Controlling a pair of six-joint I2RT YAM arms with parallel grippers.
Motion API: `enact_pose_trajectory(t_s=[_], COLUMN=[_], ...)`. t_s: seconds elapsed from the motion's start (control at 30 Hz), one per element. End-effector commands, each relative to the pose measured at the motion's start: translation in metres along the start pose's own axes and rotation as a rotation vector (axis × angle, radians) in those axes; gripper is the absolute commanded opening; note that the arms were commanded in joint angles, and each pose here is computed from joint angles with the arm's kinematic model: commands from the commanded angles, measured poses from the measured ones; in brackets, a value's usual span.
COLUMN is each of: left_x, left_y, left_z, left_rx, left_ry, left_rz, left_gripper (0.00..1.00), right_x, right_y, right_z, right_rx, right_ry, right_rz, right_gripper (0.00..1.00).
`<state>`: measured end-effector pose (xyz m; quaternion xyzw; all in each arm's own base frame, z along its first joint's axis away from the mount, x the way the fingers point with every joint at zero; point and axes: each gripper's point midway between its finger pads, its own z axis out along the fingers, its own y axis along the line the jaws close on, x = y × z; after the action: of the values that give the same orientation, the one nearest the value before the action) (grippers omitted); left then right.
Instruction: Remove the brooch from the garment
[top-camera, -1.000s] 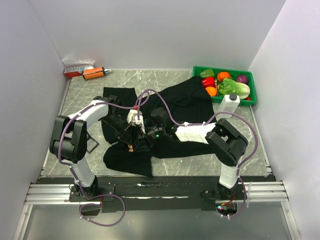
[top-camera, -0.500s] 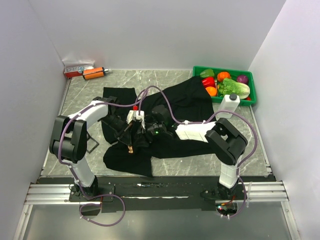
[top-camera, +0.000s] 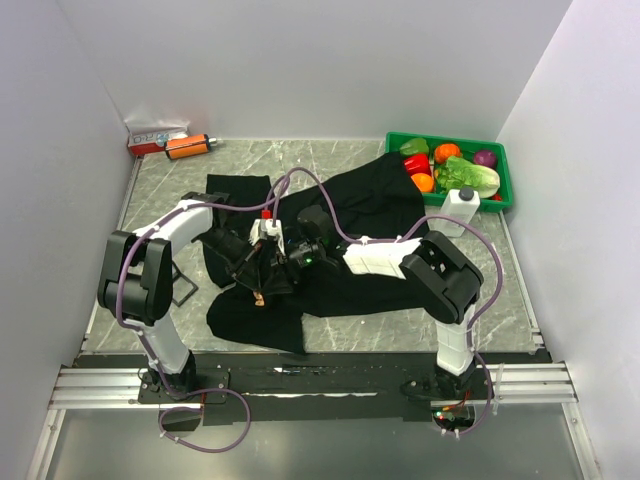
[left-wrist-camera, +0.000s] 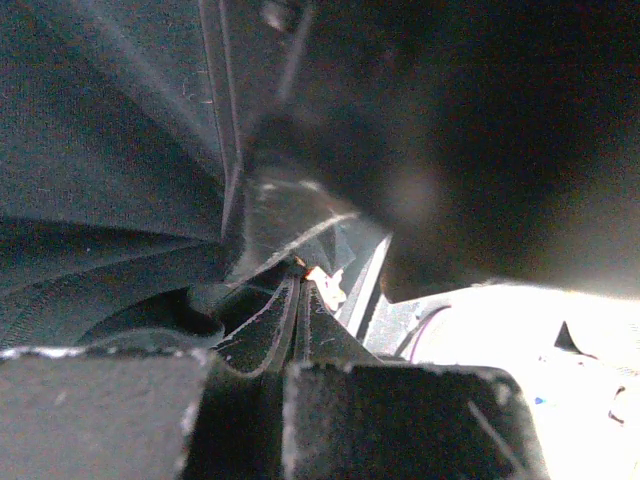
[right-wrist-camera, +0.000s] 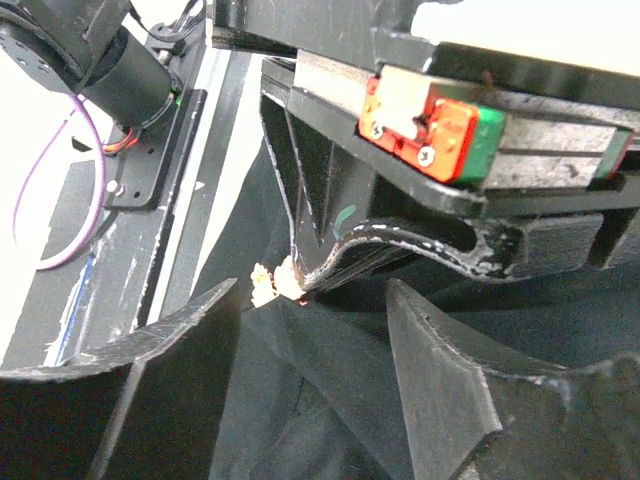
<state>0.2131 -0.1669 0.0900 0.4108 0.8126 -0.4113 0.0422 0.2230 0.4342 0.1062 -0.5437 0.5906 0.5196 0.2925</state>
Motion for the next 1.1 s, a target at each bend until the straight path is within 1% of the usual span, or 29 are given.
enact_pose_trajectory(t_s=[0.0, 0.07, 0.1, 0.23, 0.4, 0.6, 0.87, 0.9, 1.03, 1.07], left_x=[-0.03, -0.031, -0.028, -0.024, -0.027, -0.027, -0.029, -0.03, -0.031, -0.031], left_y=[-0.029, -0.03, -0.029, -0.028, -0.03, -0.031, -0.034, -0.034, -0.037, -0.037], left_z=[-0.007, -0.007, -0.006, -0.006, -0.009, -0.01, -0.011, -0.012, -0.012, -0.012], left_rx=[0.091, 0.098, 0.1, 0.101, 0.111, 0.12, 0.137, 0.139, 0.16, 0.161], left_ry=[-0.109, -0.134, -0.14, -0.154, -0.181, -0.182, -0.192, -0.195, -0.198, -0.198], left_rz=[0.142, 0.129, 0.109, 0.102, 0.102, 0.104, 0.099, 0.108, 0.11, 0.109], left_gripper=[0.01, 0.01, 0.01, 0.01, 0.01, 0.01, 0.01, 0.01, 0.01, 0.01], right_x=[0.033, 0.023, 0.026, 0.024, 0.027, 0.033, 0.048, 0.048, 0.059, 0.06], right_y=[-0.012, -0.013, -0.013, -0.004, -0.006, -0.013, -0.019, -0.02, -0.022, -0.021], right_z=[-0.003, -0.011, -0.014, -0.017, -0.014, -0.007, -0.002, -0.002, 0.002, 0.003], right_rx=[0.08, 0.118, 0.136, 0.146, 0.142, 0.126, 0.148, 0.148, 0.142, 0.138], right_ry=[0.051, -0.014, -0.039, -0.073, -0.067, -0.033, 0.008, 0.013, 0.042, 0.045], right_rz=[0.213, 0.294, 0.296, 0.349, 0.375, 0.405, 0.422, 0.422, 0.424, 0.42], right_gripper=[0.64, 0.64, 0.65, 0.66, 0.66, 0.63, 0.56, 0.56, 0.63, 0.64])
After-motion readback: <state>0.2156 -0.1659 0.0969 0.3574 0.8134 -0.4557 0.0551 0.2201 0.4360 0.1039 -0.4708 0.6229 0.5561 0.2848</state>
